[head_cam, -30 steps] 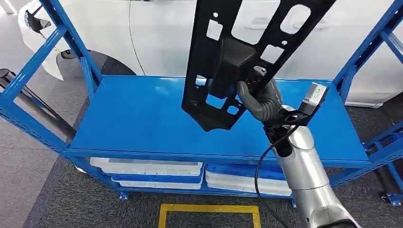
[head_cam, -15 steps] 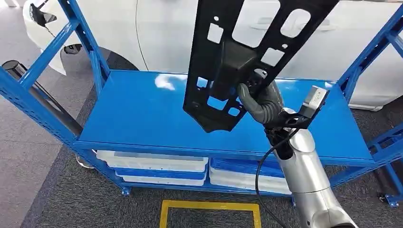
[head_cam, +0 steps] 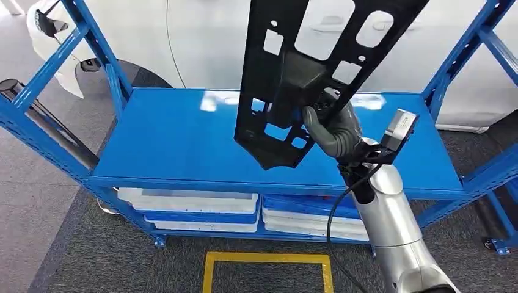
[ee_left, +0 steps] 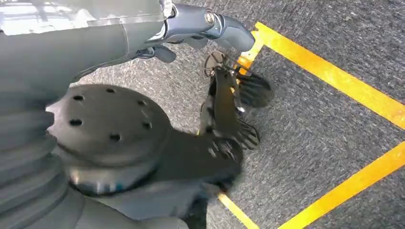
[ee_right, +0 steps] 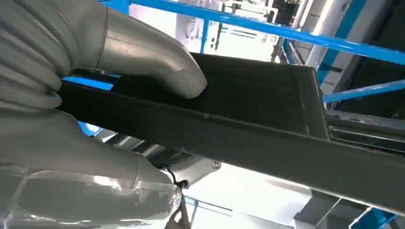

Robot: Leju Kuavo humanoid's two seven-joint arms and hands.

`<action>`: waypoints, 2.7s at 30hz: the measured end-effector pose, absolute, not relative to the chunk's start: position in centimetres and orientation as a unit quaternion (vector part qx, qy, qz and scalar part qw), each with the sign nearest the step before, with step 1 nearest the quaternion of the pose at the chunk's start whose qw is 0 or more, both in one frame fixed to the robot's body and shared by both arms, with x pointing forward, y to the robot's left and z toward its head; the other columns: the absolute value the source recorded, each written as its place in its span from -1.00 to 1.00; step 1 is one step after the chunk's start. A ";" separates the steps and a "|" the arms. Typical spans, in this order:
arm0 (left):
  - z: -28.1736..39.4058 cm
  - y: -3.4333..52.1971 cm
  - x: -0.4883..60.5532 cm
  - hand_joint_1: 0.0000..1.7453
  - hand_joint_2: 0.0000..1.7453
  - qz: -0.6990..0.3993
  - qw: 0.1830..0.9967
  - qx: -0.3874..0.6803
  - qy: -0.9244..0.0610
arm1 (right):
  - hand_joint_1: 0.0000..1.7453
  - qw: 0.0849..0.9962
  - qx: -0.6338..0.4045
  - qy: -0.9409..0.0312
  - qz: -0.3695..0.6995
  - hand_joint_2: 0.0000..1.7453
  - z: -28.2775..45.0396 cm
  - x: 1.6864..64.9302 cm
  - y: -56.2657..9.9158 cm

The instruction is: Take the parts from the cabinet and place them on the table.

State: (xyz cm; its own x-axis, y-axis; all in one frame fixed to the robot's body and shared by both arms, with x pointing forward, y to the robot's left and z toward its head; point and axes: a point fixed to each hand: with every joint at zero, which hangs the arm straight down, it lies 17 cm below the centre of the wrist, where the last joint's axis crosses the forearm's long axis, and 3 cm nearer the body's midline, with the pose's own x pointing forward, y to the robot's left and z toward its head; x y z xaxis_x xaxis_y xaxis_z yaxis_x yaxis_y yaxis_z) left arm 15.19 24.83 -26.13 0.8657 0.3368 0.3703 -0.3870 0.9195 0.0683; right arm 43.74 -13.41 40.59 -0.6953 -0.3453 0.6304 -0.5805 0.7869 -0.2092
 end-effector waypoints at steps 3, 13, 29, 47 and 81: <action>-26.1 25.0 15.3 -1.00 1.00 0.189 0.963 0.073 -0.178 | 1.00 0.292 0.257 -0.899 0.200 1.00 40.7 43.8 -13.4; -26.2 25.1 15.1 -1.00 1.00 0.193 0.962 0.079 -0.176 | 1.00 0.298 0.255 -0.898 0.200 1.00 40.4 44.2 -13.5; -26.2 24.8 14.8 -1.00 1.00 0.192 0.963 0.071 -0.176 | 1.00 0.297 0.246 -0.902 0.193 1.00 40.4 44.4 -13.3; -26.1 24.6 15.2 -1.00 1.00 0.192 0.963 0.068 -0.178 | 1.00 0.297 0.241 -0.903 0.195 1.00 40.5 44.7 -13.4; -26.2 24.4 14.9 -1.00 1.00 0.188 0.964 0.062 -0.177 | 1.00 0.298 0.234 -0.904 0.199 1.00 40.0 44.4 -13.4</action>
